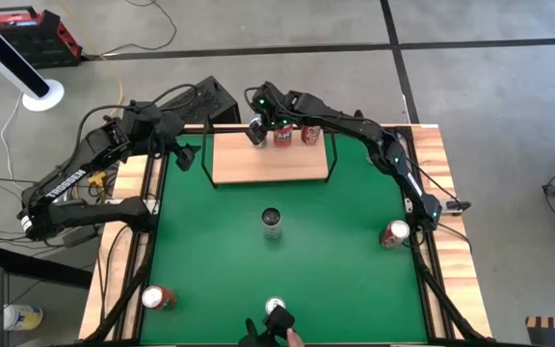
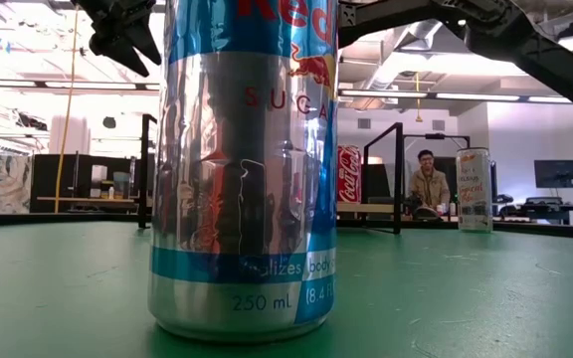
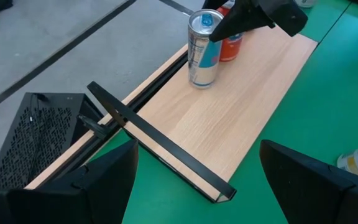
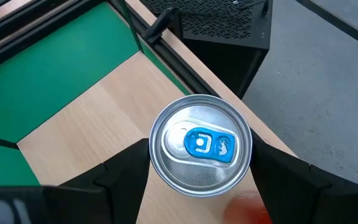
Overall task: Place canned beverage on shelf
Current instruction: Put the left blue soda can on the shelf, then put the top white soda can on the shelf
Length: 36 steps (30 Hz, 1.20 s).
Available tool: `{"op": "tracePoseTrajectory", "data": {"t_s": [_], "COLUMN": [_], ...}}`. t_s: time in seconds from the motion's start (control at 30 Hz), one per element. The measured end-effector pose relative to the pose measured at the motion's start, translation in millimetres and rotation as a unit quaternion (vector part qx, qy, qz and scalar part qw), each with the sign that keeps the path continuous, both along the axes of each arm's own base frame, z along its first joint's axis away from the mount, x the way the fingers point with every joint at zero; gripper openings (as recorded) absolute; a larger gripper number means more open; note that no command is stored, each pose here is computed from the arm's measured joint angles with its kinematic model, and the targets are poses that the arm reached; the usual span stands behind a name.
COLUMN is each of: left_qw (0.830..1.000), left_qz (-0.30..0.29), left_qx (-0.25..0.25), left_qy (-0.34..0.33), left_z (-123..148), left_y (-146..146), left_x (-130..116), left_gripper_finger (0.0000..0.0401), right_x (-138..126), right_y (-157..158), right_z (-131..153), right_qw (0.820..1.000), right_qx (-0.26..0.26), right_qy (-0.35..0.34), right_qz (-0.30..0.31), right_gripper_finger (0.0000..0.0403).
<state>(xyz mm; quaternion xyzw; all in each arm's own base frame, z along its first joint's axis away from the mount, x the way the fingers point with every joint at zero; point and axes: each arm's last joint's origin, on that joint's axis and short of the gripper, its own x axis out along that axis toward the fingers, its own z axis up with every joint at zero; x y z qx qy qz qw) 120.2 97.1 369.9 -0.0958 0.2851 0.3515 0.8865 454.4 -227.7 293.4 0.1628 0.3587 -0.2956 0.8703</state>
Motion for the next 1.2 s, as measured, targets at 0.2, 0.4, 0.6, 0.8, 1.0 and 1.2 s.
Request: {"op": "tracePoseTrajectory", "data": {"t_s": [0.2,0.4,0.6,0.8,1.0,1.2], "left_qw": [1.000,1.000,1.000,1.000,1.000,1.000], "left_qz": [0.000,0.000,0.000,0.000,0.000,-0.001], "left_qx": [-0.003,-0.005,-0.006,-0.006,-0.007,-0.012], "left_qy": [0.004,0.007,0.008,0.008,0.009,0.006], "left_z": [-0.7,-1.3,-1.5,-1.5,-1.8,-1.9], "left_y": [-0.3,-0.6,-0.7,-0.7,-0.8,-1.0], "left_x": [-0.4,-0.8,-1.0,-0.9,-1.1,-0.9], "left_gripper_finger": [0.0320,0.0320,0.0320,0.0320,0.0320,0.0320], "right_x": [-0.1,-0.1,0.0,-0.1,-0.7,-1.9], "right_y": [-0.2,-0.2,0.0,0.1,0.4,0.5], "right_z": [0.0,0.0,0.0,-0.2,-1.9,0.6], "right_qw": [1.000,1.000,1.000,1.000,1.000,1.000], "right_qx": [0.000,0.000,0.003,-0.001,0.001,-0.003], "right_qy": [0.000,0.000,0.000,0.004,0.011,0.015], "right_qz": [0.000,0.000,0.012,0.020,0.017,0.011], "right_gripper_finger": [0.0291,0.0291,0.0291,0.0300,0.0344,0.0377]}}
